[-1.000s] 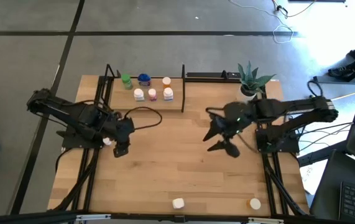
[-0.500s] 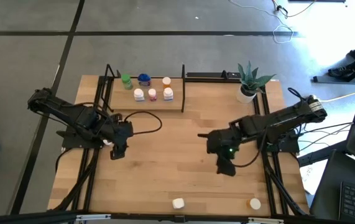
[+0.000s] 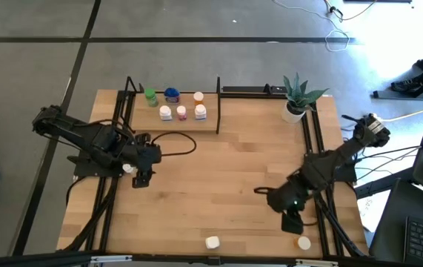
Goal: Pick and place medicine bottles onto shelf by color
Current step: Put the orange pill bottle on the shelf
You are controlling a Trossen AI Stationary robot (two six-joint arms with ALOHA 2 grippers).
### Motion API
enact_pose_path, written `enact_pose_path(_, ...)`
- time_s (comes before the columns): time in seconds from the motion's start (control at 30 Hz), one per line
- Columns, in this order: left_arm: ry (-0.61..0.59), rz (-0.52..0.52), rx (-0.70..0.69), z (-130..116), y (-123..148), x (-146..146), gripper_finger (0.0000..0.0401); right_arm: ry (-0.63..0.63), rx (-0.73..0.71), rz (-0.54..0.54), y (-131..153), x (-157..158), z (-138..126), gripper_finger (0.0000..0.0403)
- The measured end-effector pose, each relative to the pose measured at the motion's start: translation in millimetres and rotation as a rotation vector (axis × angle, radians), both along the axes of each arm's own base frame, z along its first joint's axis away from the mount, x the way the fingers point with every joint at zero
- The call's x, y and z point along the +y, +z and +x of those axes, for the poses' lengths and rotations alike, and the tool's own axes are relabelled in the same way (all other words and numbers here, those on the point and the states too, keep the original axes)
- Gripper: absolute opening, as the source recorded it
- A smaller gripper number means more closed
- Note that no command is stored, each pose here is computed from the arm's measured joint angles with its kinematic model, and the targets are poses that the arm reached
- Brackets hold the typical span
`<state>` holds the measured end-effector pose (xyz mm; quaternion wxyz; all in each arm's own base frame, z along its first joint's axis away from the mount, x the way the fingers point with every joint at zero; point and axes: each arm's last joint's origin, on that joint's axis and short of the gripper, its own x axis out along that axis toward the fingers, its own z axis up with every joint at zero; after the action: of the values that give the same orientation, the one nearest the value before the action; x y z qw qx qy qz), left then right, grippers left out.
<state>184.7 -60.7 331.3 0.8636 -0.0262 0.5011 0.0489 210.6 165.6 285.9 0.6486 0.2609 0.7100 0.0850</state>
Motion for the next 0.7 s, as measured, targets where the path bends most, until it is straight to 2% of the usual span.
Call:
enact_pose_path(0.1,-0.028,0.015,0.002,0,0,0,0.0263,-0.036,0.068,-0.019,-2,14,-11,0.0218)
enact_pose_path(0.2,-0.046,0.024,0.003,0,0,0,0.0263,-0.155,0.196,-0.050,-7,23,-19,0.0218)
enact_pose_path(0.37,-0.046,0.022,-0.003,0,0,0,0.0263,-0.234,0.411,0.027,-8,33,-24,0.0218)
enact_pose_path(0.47,-0.033,0.004,-0.035,3,2,-1,0.0263,-0.321,0.519,0.023,-8,33,-26,0.0218)
enact_pose_path(0.53,-0.008,-0.019,-0.075,7,4,0,0.0263,-0.348,0.535,-0.003,-8,33,-28,0.0218)
enact_pose_path(0.7,0.046,-0.063,-0.171,17,9,4,0.0263,-0.369,0.455,-0.083,-10,40,-36,0.0218)
